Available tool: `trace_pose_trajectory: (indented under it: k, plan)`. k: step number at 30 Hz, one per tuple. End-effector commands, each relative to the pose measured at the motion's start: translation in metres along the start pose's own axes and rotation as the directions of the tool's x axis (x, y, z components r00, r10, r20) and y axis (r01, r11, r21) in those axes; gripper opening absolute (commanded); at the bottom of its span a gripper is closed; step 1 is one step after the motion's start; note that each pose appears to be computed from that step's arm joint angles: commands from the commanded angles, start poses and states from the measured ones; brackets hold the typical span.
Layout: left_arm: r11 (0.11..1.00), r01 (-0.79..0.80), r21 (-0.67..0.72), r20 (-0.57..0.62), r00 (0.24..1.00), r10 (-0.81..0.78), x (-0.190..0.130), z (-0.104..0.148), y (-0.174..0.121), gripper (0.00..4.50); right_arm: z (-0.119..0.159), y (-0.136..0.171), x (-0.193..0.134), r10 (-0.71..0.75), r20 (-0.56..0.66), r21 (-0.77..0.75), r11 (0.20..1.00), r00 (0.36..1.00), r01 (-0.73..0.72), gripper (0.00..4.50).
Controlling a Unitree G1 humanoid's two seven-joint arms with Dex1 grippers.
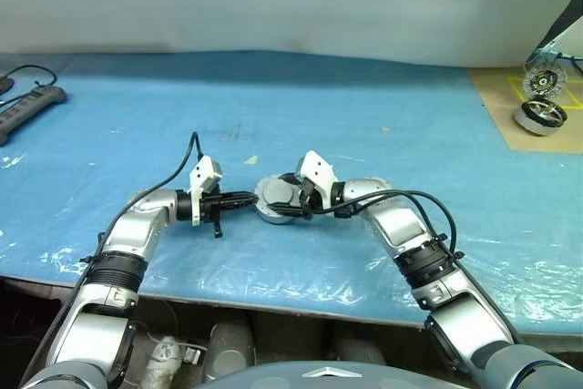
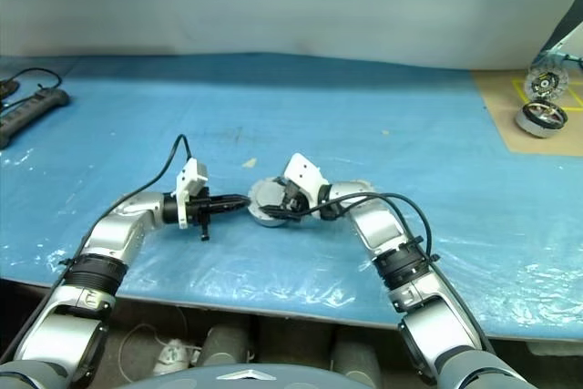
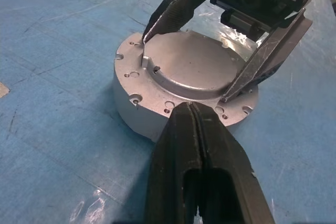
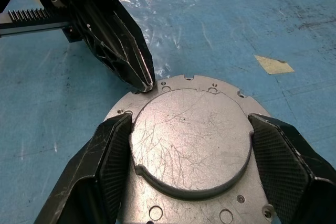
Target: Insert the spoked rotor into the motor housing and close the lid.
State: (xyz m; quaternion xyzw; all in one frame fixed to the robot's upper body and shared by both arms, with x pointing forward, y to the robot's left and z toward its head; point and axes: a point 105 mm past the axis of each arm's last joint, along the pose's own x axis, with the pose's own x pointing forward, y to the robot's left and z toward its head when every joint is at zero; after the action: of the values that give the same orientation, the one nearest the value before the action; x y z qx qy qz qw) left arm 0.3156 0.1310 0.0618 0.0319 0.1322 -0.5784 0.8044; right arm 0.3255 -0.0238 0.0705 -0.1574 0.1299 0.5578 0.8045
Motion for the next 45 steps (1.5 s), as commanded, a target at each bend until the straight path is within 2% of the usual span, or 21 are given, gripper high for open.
trace_pose_trajectory:
  k: [1, 5, 9, 11, 15, 21, 26, 30, 33, 37, 40, 43, 45]
  plan:
    - [0.994, 0.076, -0.084, -0.149, 0.985, -0.088, 0.019, -0.045, -0.021, 0.0, -0.033, 0.006, 0.002, 0.002, -0.093, 0.098, 0.995, 0.996, 0.007, 3.19]
    - [0.994, 0.079, -0.08, -0.133, 0.987, -0.089, 0.027, -0.044, -0.024, 0.0, -0.032, 0.006, 0.002, 0.003, -0.087, 0.093, 0.996, 0.996, 0.005, 3.19]
    - [0.993, 0.093, -0.074, -0.132, 0.986, -0.103, 0.032, -0.046, -0.028, 0.0, -0.029, 0.01, 0.002, 0.021, -0.076, 0.091, 0.996, 0.997, -0.014, 4.47]
    - [0.994, 0.077, -0.073, -0.127, 0.988, -0.086, 0.034, -0.045, -0.025, 0.0, -0.025, 0.008, -0.001, 0.02, -0.069, 0.083, 0.996, 0.997, -0.014, 4.47]
    - [0.995, 0.074, -0.067, -0.13, 0.988, -0.082, 0.034, -0.045, -0.022, 0.0, 0.006, 0.003, -0.012, 0.05, 0.071, 0.122, 0.991, 0.996, -0.058, 4.47]
    - [0.996, 0.063, -0.062, -0.127, 0.989, -0.07, 0.033, -0.041, -0.018, 0.0, 0.033, -0.007, -0.03, 0.037, 0.124, 0.039, 0.998, 0.992, -0.042, 4.47]
    - [0.997, 0.064, -0.053, -0.121, 0.99, -0.07, 0.034, -0.038, -0.018, 0.0, 0.05, -0.012, -0.05, -0.006, 0.219, 0.11, 0.994, 0.976, -0.019, 4.47]
    - [0.997, 0.062, -0.052, -0.119, 0.991, -0.068, 0.034, -0.038, -0.018, 0.0, 0.047, -0.025, -0.064, -0.103, 0.279, 0.28, 0.96, 0.955, 0.022, 4.47]
    - [0.997, 0.062, -0.049, -0.119, 0.991, -0.068, 0.034, -0.037, -0.017, 0.0, 0.03, -0.037, -0.076, -0.194, 0.281, 0.474, 0.88, 0.94, 0.04, 4.47]
    - [0.997, 0.054, -0.056, -0.104, 0.993, -0.06, 0.031, -0.032, -0.014, 0.0, 0.008, -0.04, -0.09, -0.257, 0.262, 0.6, 0.798, 0.93, 0.052, 4.47]
    - [0.997, 0.034, -0.074, -0.08, 0.996, -0.04, 0.027, -0.027, -0.009, 0.0, 0.003, -0.044, -0.103, -0.309, 0.274, 0.637, 0.768, 0.911, 0.069, 4.47]
    - [0.99, 0.063, -0.124, 0.019, 0.998, -0.061, 0.022, -0.007, -0.008, 0.0, 0.0, -0.048, -0.108, -0.347, 0.265, 0.65, 0.753, 0.9, 0.099, 4.47]
    - [0.984, 0.078, -0.162, 0.081, 0.995, -0.065, 0.019, 0.008, -0.005, 0.0, 0.008, -0.051, -0.11, -0.364, 0.284, 0.62, 0.776, 0.887, 0.12, 4.47]
